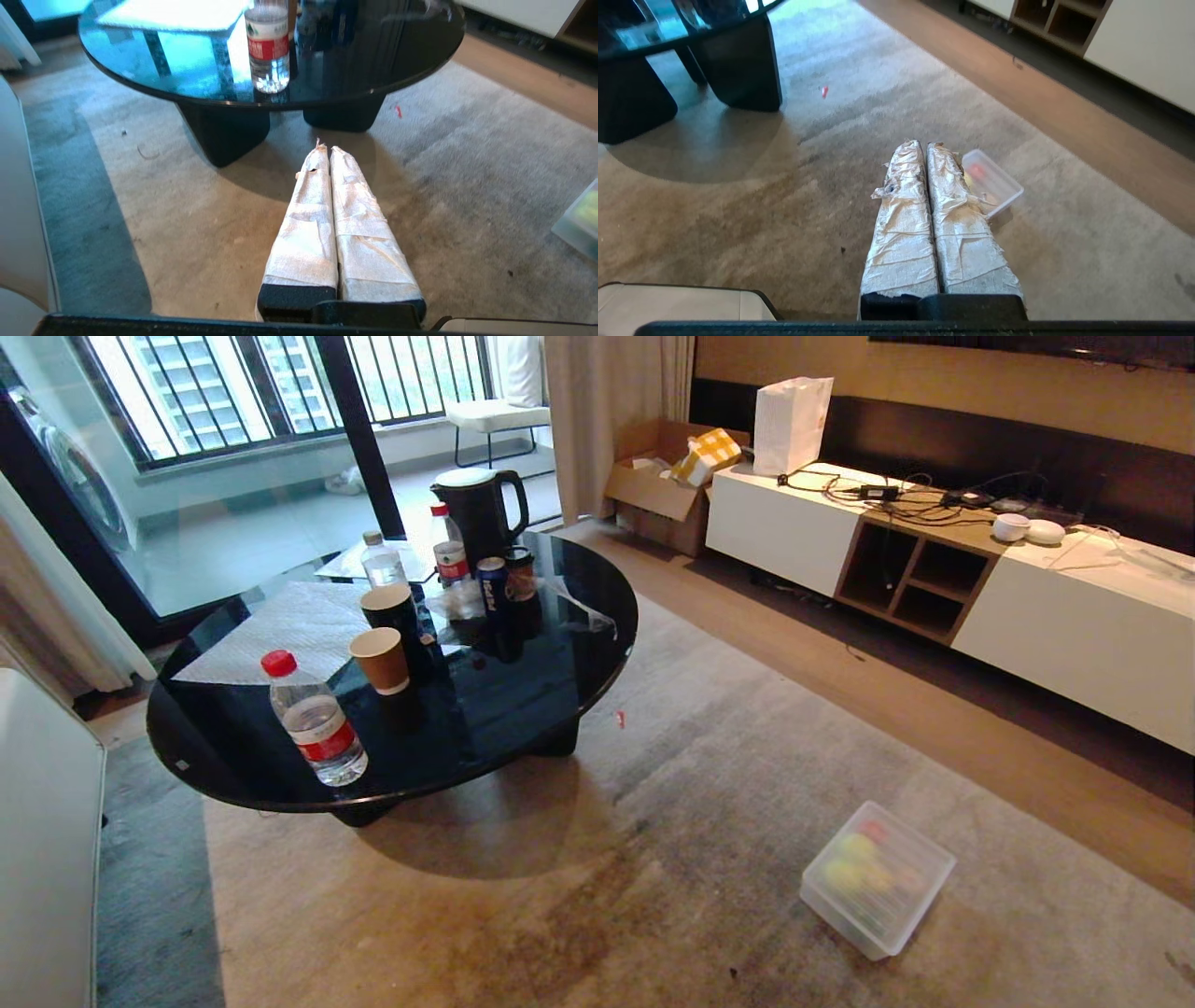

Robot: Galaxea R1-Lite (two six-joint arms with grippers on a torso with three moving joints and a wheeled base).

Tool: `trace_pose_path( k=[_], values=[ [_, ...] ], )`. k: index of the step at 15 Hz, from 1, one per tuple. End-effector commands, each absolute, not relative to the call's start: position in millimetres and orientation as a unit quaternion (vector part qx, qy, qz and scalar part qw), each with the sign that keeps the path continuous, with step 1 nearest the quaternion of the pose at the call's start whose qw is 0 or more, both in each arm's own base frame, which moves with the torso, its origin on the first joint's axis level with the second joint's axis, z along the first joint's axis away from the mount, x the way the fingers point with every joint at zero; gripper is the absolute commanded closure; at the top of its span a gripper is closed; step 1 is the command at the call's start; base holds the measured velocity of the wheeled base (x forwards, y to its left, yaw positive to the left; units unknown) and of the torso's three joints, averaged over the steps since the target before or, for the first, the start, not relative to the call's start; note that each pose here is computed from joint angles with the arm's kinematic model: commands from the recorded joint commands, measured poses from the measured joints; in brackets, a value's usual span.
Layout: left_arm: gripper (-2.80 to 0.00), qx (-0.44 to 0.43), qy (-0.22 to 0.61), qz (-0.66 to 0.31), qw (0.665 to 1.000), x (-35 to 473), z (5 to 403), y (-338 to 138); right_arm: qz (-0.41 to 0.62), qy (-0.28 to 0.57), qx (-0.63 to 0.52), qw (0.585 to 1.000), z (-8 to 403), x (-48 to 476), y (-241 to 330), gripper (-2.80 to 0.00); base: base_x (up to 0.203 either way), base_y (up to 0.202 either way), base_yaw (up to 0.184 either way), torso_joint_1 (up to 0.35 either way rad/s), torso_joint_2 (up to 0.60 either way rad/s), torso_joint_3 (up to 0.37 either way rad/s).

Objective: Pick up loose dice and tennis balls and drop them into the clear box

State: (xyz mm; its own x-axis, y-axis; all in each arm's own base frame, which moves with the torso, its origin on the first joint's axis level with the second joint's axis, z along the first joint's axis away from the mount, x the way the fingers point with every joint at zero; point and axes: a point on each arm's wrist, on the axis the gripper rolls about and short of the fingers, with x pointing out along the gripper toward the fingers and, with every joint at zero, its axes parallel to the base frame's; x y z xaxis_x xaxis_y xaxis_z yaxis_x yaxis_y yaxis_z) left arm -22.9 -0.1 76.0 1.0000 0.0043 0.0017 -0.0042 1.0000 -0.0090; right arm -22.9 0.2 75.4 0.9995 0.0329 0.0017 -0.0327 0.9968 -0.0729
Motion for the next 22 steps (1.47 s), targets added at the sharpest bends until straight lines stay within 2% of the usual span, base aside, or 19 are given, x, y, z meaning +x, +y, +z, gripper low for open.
trace_pose_path(
  k=[1, 8, 13, 22],
  values=[
    [0.0, -0.005, -0.001, 0.002, 1.0, -22.9, 75.9, -0.1, 0.017, 0.001, -0.037, 0.999, 74.6, -22.6, 0.2, 0.0, 0.0, 0.0, 0.0, 0.003, 0.0, 0.192],
    [0.0, -0.005, -0.001, 0.002, 1.0, -22.9, 75.9, -0.1, 0.017, 0.001, -0.038, 0.999, 74.6, -22.6, 0.2, 0.0, 0.0, 0.0, 0.0, 0.002, 0.0, 0.197],
    [0.0, -0.002, -0.001, 0.002, 1.0, -22.9, 75.9, -0.1, 0.017, 0.0, -0.037, 0.999, 74.8, -22.6, 0.2, 0.0, 0.0, 0.0, 0.0, 0.003, 0.0, 0.049],
    [0.0, -0.002, 0.0, 0.002, 1.0, -22.8, 75.9, -0.1, 0.017, 0.001, -0.036, 0.999, 74.6, -22.6, 0.2, 0.0, -0.002, -0.007, 0.148, 0.002, 0.0, 0.002]
  ],
)
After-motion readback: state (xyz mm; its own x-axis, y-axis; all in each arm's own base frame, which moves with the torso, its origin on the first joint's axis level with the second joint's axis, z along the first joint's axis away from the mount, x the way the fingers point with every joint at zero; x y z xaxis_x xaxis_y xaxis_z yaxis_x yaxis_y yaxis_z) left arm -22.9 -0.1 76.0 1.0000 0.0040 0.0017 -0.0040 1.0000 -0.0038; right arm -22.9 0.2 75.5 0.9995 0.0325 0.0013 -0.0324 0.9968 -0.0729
